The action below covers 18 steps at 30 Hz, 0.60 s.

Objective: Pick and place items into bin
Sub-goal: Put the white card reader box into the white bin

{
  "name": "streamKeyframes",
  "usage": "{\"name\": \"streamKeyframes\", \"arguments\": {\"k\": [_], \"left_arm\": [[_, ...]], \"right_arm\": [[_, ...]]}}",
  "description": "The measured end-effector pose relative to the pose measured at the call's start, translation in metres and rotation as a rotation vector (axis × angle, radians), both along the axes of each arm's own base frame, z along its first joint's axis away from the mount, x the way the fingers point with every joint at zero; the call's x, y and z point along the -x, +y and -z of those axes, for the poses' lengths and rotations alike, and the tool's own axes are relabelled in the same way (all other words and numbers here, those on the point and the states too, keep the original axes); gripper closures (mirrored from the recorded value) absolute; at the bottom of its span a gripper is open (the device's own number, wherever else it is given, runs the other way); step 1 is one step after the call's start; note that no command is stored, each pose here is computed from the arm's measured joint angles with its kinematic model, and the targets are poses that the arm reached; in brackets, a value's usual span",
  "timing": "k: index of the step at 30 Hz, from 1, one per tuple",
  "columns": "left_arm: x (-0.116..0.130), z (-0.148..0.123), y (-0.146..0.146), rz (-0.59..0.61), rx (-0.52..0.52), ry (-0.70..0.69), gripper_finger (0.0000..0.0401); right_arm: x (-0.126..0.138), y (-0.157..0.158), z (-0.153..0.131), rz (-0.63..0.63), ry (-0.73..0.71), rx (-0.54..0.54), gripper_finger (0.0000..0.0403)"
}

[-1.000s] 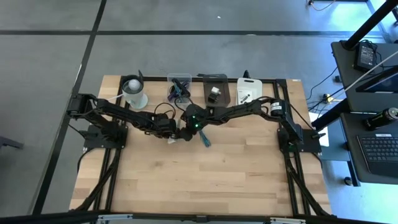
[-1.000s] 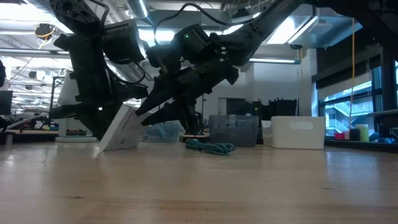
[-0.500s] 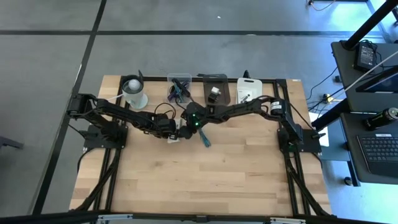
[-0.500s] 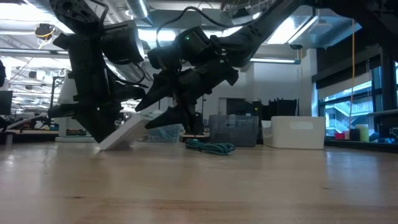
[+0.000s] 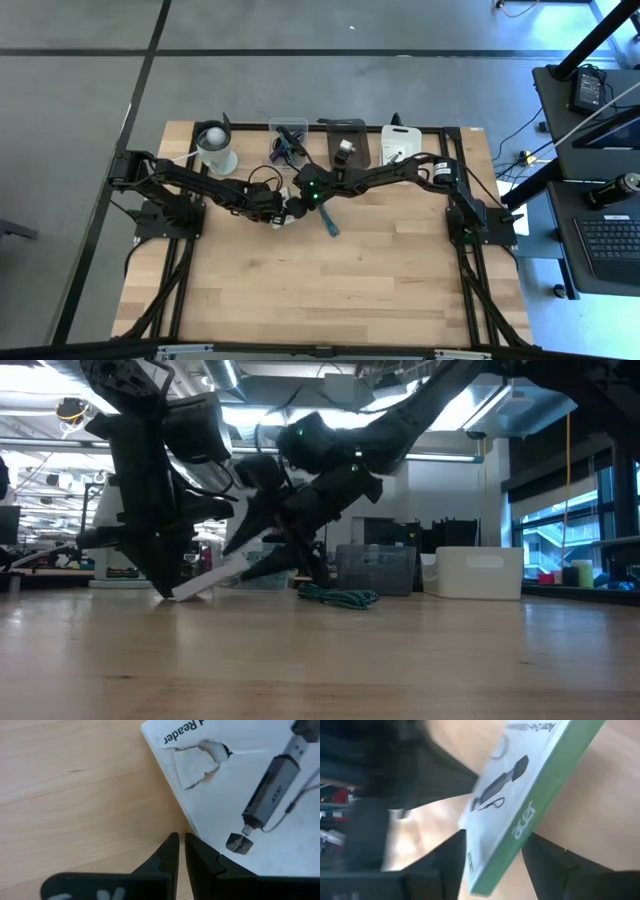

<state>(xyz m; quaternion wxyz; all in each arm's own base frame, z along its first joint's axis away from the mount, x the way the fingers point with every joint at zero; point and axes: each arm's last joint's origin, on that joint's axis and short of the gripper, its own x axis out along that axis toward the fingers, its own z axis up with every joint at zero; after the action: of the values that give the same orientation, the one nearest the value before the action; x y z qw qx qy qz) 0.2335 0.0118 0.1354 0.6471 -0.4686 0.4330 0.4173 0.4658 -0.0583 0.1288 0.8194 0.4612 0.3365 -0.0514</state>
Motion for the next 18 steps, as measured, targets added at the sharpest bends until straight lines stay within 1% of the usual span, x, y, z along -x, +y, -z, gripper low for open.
{"name": "streamKeyframes", "arguments": {"k": [3, 10, 11, 14, 18], "left_arm": [[-0.002, -0.001, 0.0, 0.0, 0.0, -0.025, 0.0375], [0.0, 0.0, 0.0, 0.019, 0.002, -0.001, 0.0375], [0.0, -0.001, 0.0, 0.019, 0.0, 0.001, 0.0375], [0.002, -0.005, 0.0, 0.035, -0.02, -0.008, 0.0375], [0.007, -0.02, 0.001, 0.052, -0.069, -0.058, 0.0375]], "right_arm": [[0.0, 0.0, 0.009, 0.005, 0.028, -0.011, 0.0245], [-0.002, -0.001, 0.006, -0.02, -0.009, -0.021, 0.0361], [-0.002, -0.002, 0.006, -0.021, -0.011, -0.02, 0.0368], [-0.002, -0.002, 0.005, -0.023, -0.015, -0.015, 0.0368], [0.0, -0.006, 0.0, -0.022, -0.012, -0.017, 0.0368]]}}
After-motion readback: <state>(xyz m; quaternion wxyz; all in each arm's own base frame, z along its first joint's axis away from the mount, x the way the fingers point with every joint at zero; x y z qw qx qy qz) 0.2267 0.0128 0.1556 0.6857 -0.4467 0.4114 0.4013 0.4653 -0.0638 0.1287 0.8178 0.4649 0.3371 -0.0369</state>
